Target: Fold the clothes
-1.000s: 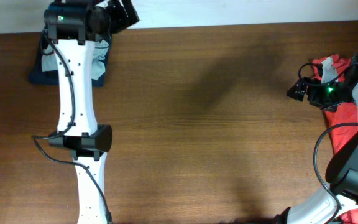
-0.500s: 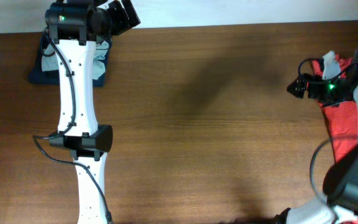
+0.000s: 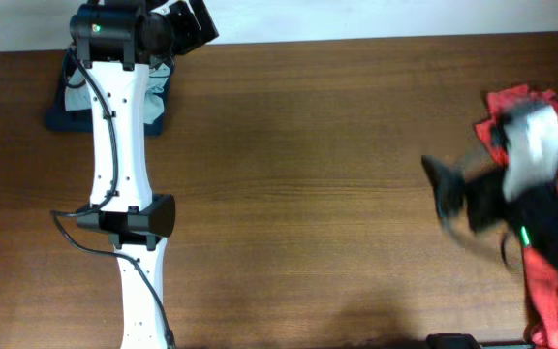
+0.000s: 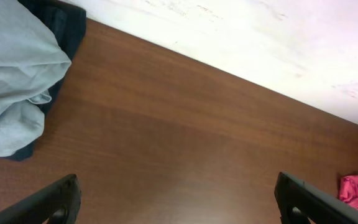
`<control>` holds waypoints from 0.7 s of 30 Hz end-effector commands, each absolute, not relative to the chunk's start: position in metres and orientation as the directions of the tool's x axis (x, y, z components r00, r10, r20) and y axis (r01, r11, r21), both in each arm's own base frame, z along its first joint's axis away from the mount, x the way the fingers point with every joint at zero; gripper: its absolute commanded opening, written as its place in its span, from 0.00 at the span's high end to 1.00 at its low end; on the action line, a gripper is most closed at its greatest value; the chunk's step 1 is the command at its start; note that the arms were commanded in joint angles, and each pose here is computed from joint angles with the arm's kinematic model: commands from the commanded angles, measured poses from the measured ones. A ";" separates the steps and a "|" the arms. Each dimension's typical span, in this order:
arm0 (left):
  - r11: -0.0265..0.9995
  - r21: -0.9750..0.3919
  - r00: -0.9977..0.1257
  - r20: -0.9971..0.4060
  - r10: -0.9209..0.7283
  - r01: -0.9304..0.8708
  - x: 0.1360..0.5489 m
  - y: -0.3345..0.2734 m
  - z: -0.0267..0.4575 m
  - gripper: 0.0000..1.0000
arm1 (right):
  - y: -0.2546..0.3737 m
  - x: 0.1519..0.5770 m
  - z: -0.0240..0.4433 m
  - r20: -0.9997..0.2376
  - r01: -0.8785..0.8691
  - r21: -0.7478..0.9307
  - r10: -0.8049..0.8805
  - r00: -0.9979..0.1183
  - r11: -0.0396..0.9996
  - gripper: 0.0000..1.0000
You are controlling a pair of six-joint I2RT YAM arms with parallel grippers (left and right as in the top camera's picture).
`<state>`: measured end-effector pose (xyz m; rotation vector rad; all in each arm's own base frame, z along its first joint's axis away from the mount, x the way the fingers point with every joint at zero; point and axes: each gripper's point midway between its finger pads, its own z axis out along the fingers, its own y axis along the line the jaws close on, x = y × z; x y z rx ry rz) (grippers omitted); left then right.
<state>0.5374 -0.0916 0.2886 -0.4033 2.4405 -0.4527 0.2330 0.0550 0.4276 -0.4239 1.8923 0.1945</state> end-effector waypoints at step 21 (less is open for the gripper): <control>0.899 -0.398 -0.765 -0.518 -0.383 -0.181 0.539 -0.090 0.284 0.01 | 0.059 0.107 0.363 -0.975 -0.342 -0.224 -0.211 0.075 0.913 0.01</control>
